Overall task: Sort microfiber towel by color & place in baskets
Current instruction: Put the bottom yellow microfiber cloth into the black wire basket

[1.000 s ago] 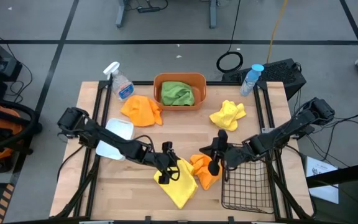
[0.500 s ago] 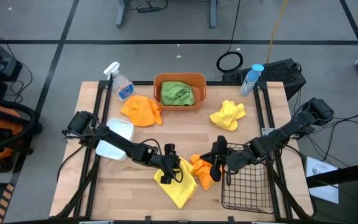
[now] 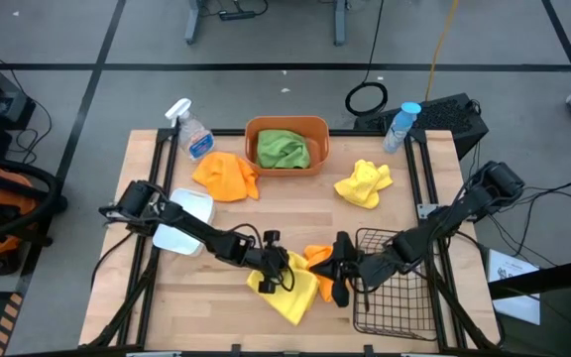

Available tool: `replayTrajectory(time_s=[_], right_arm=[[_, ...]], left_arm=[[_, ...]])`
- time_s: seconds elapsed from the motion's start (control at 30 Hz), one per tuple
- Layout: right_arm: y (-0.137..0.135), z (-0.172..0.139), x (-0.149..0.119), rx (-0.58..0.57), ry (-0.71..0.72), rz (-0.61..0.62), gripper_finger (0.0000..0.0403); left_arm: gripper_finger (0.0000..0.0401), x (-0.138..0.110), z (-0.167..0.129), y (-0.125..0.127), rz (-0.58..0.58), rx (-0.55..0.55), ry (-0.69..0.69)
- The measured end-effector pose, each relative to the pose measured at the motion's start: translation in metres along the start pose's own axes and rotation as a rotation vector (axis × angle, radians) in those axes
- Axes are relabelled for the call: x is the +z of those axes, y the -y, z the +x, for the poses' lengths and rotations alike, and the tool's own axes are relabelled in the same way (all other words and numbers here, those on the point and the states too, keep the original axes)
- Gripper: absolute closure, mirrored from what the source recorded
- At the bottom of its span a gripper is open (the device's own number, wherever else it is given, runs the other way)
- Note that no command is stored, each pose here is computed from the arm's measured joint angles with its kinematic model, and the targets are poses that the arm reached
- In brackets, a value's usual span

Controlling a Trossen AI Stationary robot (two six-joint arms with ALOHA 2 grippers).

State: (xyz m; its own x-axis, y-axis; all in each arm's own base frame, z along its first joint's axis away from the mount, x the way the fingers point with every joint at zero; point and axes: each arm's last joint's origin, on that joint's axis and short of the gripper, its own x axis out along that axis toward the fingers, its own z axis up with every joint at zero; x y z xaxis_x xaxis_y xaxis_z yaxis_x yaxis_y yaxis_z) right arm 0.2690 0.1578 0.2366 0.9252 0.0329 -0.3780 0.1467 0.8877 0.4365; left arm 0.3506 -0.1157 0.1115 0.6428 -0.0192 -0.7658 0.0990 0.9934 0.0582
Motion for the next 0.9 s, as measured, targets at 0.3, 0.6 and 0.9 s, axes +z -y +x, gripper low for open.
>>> replayTrajectory(time_s=[0.3, 0.6, 0.9], right_arm=[[-0.014, -0.003, 0.007, -0.002, 0.050, -0.043, 0.0403], [-0.026, -0.010, 0.002, 0.045, 0.037, -0.088, 0.0403], [-0.033, 0.003, -0.002, 0.041, 0.044, -0.175, 0.0346]], left_arm=[[0.0377, 0.004, -0.024, 0.013, 0.008, -0.004, -0.002], [0.0384, 0.021, -0.069, 0.020, 0.032, 0.065, 0.096], [0.0386, 0.042, -0.096, 0.018, 0.074, 0.091, 0.201]])
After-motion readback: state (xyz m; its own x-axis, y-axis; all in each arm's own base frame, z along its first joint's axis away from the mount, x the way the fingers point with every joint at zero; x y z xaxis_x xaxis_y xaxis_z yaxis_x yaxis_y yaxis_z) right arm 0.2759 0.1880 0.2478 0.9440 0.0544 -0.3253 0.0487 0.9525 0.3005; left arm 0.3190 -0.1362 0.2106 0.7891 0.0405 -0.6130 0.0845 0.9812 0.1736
